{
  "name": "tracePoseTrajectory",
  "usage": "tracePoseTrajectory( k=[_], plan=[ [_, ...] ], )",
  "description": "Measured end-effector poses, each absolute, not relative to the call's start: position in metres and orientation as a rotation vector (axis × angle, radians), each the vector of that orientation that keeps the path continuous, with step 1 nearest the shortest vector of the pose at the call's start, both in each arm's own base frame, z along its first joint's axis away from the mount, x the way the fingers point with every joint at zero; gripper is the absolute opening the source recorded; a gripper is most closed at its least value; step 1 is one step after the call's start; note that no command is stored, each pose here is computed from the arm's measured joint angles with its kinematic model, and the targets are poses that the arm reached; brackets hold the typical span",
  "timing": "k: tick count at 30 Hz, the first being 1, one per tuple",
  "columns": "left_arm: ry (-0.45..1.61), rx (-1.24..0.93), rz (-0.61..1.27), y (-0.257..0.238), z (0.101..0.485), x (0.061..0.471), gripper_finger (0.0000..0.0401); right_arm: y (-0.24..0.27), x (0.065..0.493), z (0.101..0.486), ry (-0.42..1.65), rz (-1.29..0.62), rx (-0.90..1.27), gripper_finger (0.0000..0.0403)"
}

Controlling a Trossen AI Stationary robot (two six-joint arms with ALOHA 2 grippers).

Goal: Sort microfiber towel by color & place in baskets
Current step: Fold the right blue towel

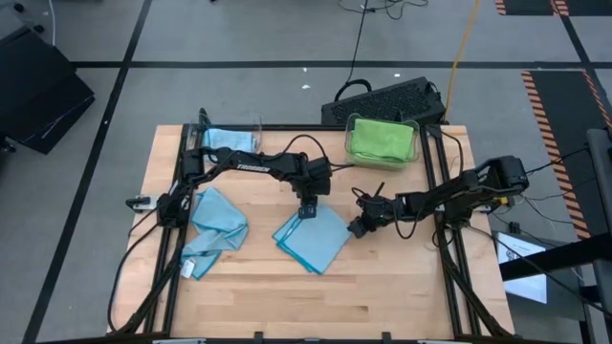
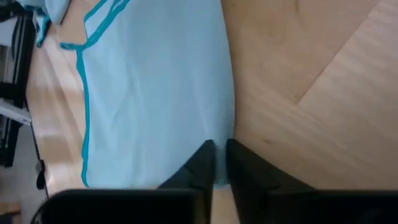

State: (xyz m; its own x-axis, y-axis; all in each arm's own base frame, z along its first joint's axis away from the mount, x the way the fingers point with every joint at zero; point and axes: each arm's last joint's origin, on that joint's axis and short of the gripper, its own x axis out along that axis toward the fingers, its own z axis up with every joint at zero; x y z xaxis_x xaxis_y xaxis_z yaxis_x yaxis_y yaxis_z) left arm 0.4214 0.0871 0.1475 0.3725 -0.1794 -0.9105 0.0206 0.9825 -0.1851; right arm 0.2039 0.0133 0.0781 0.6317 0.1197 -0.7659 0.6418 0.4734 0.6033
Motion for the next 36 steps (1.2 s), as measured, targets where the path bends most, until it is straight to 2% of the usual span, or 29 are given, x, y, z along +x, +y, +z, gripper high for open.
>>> tracePoseTrajectory(
  k=[3, 9, 21, 28, 31, 36],
  plan=[
    [1.182, -0.164, -0.121, 0.087, 0.148, 0.422, 0.0003, 0.011, 0.204, 0.080, 0.862, -0.339, 1.051, 0.0007],
    [1.133, -0.171, -0.108, 0.085, 0.166, 0.420, 0.0003, 0.005, 0.201, 0.095, 0.818, -0.320, 1.046, 0.0004],
    [0.910, -0.046, -0.014, 0.084, 0.241, 0.409, 0.0003, -0.004, 0.182, 0.145, 0.619, -0.287, 1.006, 0.0001],
    [0.874, -0.052, 0.003, 0.084, 0.250, 0.407, 0.0003, -0.004, 0.174, 0.157, 0.568, -0.260, 1.001, 0.0003],
    [0.862, -0.054, 0.012, 0.084, 0.251, 0.408, 0.0002, -0.004, 0.174, 0.158, 0.555, -0.282, 0.994, 0.0031],
    [0.863, -0.055, 0.015, 0.085, 0.251, 0.408, 0.0003, -0.005, 0.173, 0.158, 0.546, -0.290, 0.955, 0.0125]
  ],
)
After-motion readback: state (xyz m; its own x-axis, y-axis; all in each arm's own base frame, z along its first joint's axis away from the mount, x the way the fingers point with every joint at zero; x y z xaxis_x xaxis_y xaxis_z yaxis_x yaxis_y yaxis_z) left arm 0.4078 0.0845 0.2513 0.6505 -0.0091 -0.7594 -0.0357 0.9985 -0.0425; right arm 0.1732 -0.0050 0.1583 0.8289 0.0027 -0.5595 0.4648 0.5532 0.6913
